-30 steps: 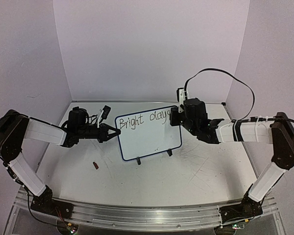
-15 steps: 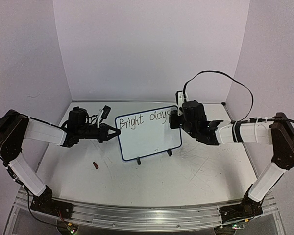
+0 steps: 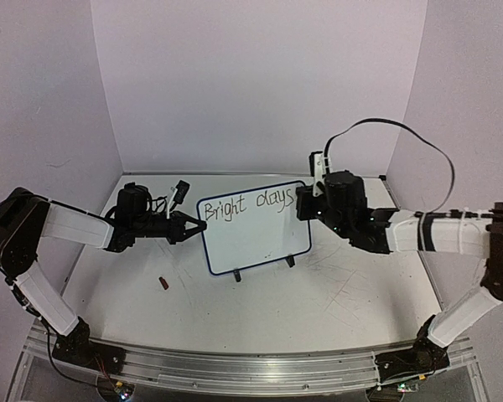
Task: Write a sentence on the whiteboard
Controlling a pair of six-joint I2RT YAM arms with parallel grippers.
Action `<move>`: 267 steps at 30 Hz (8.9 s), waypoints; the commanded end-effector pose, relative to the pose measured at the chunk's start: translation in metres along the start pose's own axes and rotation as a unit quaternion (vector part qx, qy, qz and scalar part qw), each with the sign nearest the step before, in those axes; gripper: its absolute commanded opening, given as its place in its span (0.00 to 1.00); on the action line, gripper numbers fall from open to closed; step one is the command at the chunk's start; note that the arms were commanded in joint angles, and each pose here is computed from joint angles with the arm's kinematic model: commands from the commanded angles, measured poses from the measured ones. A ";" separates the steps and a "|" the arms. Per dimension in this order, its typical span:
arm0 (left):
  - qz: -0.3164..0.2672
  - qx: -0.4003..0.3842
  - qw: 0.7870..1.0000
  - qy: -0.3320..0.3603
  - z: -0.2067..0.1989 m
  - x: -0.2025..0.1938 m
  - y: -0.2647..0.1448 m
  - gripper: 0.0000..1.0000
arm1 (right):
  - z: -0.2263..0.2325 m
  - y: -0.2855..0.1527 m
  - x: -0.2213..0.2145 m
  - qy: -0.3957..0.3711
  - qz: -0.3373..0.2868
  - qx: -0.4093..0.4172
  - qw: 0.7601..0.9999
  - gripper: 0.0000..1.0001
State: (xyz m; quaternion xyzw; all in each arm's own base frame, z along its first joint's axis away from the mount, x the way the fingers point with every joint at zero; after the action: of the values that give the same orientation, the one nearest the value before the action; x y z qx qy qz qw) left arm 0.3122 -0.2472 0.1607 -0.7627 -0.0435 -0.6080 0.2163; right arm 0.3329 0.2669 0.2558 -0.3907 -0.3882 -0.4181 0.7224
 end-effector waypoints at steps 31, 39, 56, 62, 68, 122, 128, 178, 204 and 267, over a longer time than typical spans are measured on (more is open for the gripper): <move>-0.006 0.119 0.991 0.061 0.019 0.018 -0.008 0.00 | 0.104 -0.002 -0.045 -0.098 0.110 0.197 0.969 0.00; -0.012 0.122 0.991 0.051 0.018 0.022 -0.010 0.00 | 0.133 0.006 -0.062 -0.106 0.112 0.206 0.966 0.00; -0.008 0.118 0.992 0.040 0.019 0.019 -0.007 0.00 | 0.167 0.007 -0.074 -0.079 0.109 0.213 0.968 0.00; -0.009 0.128 0.991 0.045 0.020 0.019 -0.011 0.00 | 0.179 0.013 -0.091 -0.098 0.111 0.219 0.964 0.00; -0.009 0.124 0.991 0.043 0.020 0.019 -0.009 0.00 | 0.177 0.020 -0.106 -0.115 0.111 0.216 0.963 0.00; -0.004 0.127 0.991 0.051 0.021 0.017 -0.009 0.00 | 0.155 0.046 -0.133 -0.130 0.085 0.109 0.982 0.00; -0.004 0.128 0.990 0.052 0.021 0.017 -0.009 0.00 | 0.151 0.045 -0.137 -0.131 0.094 0.105 0.981 0.00; 0.002 0.118 0.992 0.052 0.020 0.013 -0.007 0.00 | 0.139 0.049 -0.093 -0.123 0.017 0.053 0.991 0.00; 0.003 0.118 0.992 0.053 0.019 0.012 -0.007 0.00 | 0.122 0.049 -0.126 -0.133 0.068 0.046 0.988 0.00; 0.004 0.118 0.992 0.055 0.020 0.013 -0.007 0.00 | 0.112 0.051 -0.129 -0.109 0.089 0.070 0.988 0.00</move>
State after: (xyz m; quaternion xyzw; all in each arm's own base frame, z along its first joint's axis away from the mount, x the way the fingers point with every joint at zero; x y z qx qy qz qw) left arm 0.3148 -0.2484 0.1671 -0.7387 -0.0680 -0.6171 0.2624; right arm 0.3079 0.4270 0.1866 -0.3985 -0.4693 -0.2749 0.7385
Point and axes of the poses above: each gripper's point midway between its finger pads, its own y axis out along the fingers, its own z axis along the line the jaws close on, x = y × z, the point moved 4 cm from there along -y, back along the fingers, and after that the axes turned 15 degrees about y, right-handed, at the moved point
